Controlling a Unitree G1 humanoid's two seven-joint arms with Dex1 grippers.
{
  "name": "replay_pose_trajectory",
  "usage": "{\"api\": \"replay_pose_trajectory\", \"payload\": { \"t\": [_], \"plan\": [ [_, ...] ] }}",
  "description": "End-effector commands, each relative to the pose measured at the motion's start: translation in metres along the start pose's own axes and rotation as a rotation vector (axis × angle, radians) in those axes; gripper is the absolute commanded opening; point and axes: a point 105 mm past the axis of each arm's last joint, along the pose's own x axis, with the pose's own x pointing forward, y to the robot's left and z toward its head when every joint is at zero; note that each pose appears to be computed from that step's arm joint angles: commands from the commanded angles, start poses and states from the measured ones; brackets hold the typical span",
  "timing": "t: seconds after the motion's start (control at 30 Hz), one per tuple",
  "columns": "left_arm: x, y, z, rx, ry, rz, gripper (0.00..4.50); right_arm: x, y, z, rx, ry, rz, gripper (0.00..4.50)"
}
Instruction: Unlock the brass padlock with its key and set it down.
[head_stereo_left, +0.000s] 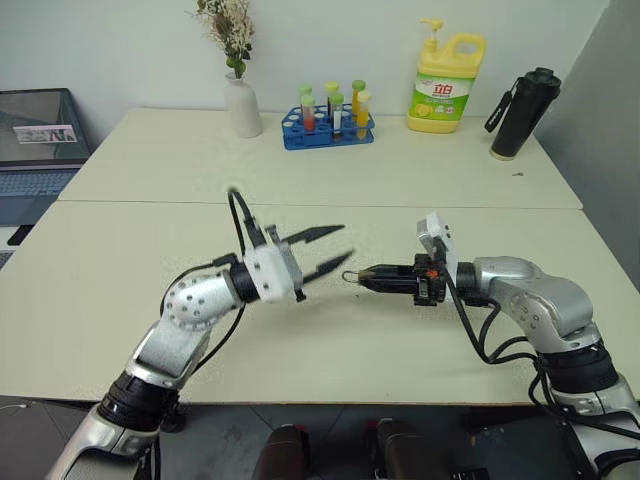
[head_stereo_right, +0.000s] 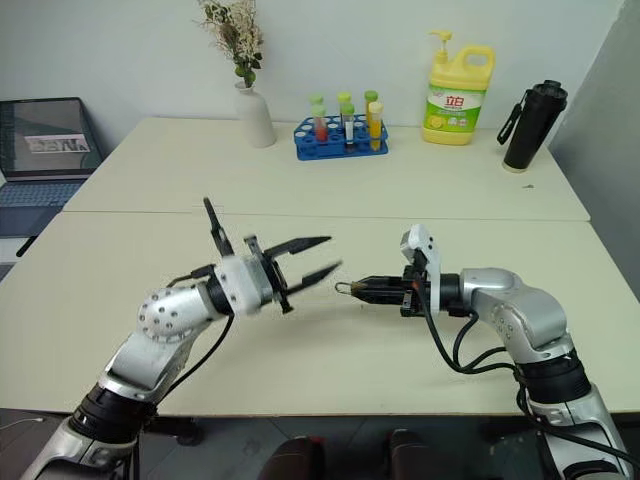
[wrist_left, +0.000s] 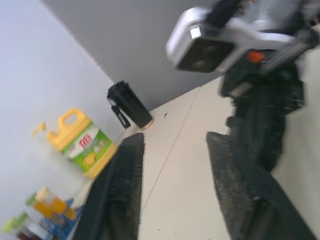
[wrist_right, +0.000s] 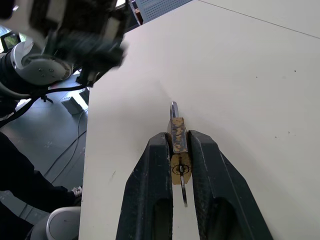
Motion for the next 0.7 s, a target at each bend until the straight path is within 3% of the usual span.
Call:
{"api": "replay_pose_trajectory", "payload": {
  "t": [0.03, 0.1, 0.37, 0.7],
  "plan": [
    [-0.002, 0.017, -0.022, -0.165, 0.07, 0.03, 0.61, -0.001, 0.004, 0.015, -0.068, -0.03, 0.027, 0.17],
    [-0.001, 0.014, -0.035, -0.208, 0.11, 0.01, 0.03, 0.0, 0.005, 0.017, -0.072, -0.037, 0.033, 0.17],
    [0.001, -0.027, -0.04, -0.368, 0.119, -0.188, 0.0, -0.001, 0.006, 0.018, -0.073, -0.052, 0.02, 0.17],
    [-0.001, -0.043, -0.031, -0.444, 0.104, -0.265, 0.0, -0.001, 0.005, 0.017, -0.068, -0.051, 0.012, 0.17]
  ]
}}
